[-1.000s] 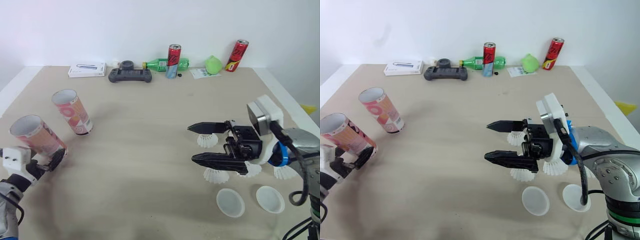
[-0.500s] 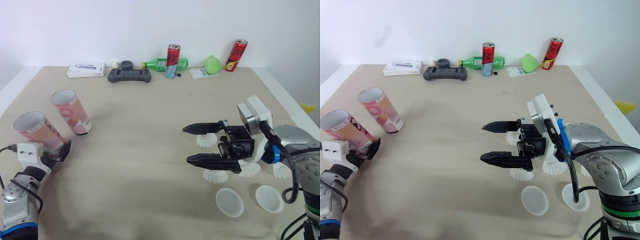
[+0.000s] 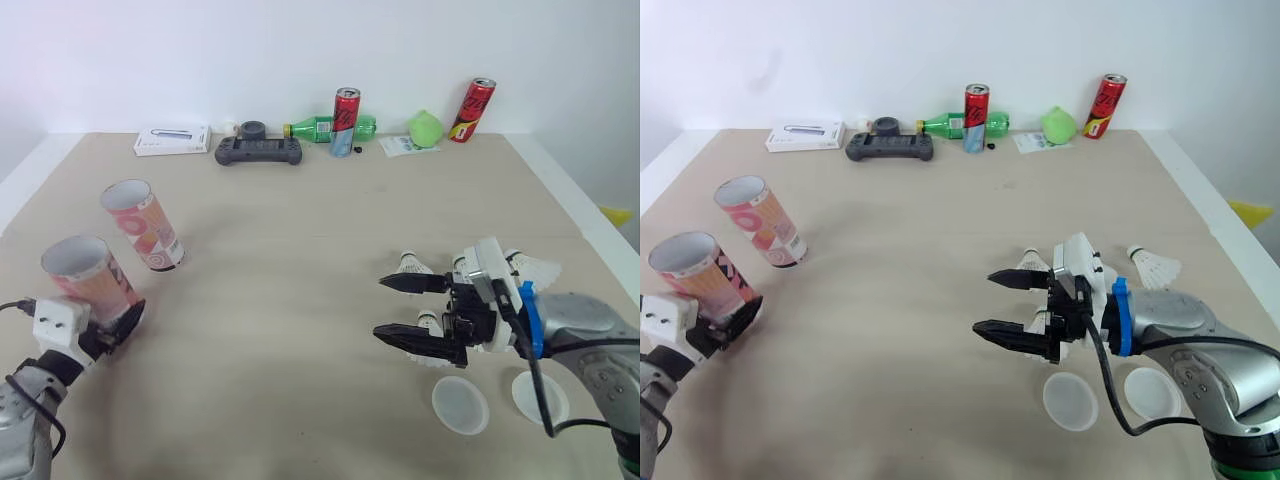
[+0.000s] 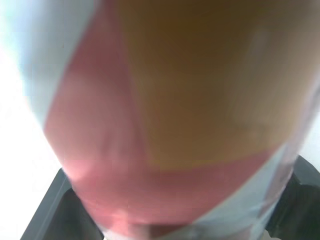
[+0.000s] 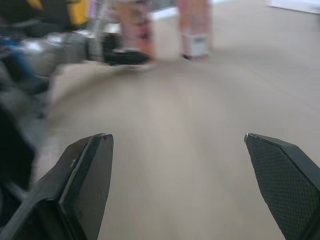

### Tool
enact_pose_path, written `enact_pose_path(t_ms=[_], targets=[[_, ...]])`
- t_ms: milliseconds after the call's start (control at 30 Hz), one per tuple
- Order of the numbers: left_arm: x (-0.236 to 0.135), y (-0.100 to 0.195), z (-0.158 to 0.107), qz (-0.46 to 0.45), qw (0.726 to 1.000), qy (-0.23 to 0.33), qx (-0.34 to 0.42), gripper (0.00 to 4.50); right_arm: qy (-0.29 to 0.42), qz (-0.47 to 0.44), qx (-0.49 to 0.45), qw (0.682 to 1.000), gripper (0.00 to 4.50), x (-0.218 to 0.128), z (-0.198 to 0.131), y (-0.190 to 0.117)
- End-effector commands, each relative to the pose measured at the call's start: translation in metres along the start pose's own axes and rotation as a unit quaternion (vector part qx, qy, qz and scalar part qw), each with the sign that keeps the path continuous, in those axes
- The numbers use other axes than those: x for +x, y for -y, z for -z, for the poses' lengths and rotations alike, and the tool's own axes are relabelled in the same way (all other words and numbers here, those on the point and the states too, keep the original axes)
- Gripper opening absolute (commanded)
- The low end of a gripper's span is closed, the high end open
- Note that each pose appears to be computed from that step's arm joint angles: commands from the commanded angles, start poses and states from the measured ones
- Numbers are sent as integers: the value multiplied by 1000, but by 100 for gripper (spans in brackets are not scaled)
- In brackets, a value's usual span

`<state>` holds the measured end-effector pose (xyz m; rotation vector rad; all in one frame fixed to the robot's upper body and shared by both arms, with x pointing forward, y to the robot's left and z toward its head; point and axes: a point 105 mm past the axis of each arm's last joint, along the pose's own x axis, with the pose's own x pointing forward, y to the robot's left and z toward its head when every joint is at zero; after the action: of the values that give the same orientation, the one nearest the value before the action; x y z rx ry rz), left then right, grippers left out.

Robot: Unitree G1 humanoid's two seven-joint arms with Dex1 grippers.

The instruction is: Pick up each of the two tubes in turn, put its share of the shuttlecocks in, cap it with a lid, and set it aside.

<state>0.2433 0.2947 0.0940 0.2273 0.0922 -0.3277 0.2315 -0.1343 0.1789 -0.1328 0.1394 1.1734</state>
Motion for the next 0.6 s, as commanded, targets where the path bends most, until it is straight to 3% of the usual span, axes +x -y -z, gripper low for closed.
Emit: enact_pose_path(t_ms=[33, 233, 367, 600], targets=[[-7, 46, -15, 144, 988, -46, 31, 305, 29, 104, -45, 993, 450, -11, -7, 5], [3, 64, -34, 256, 956, -101, 100, 305, 45, 167, -65, 983, 450, -19, 2, -23], [20, 72, -53, 326, 918, -145, 171, 305, 30, 209, -45, 976, 450, -21, 23, -44], [48, 68, -71, 350, 902, -133, 216, 305, -22, 258, 19, 966, 450, -31, 65, -59]])
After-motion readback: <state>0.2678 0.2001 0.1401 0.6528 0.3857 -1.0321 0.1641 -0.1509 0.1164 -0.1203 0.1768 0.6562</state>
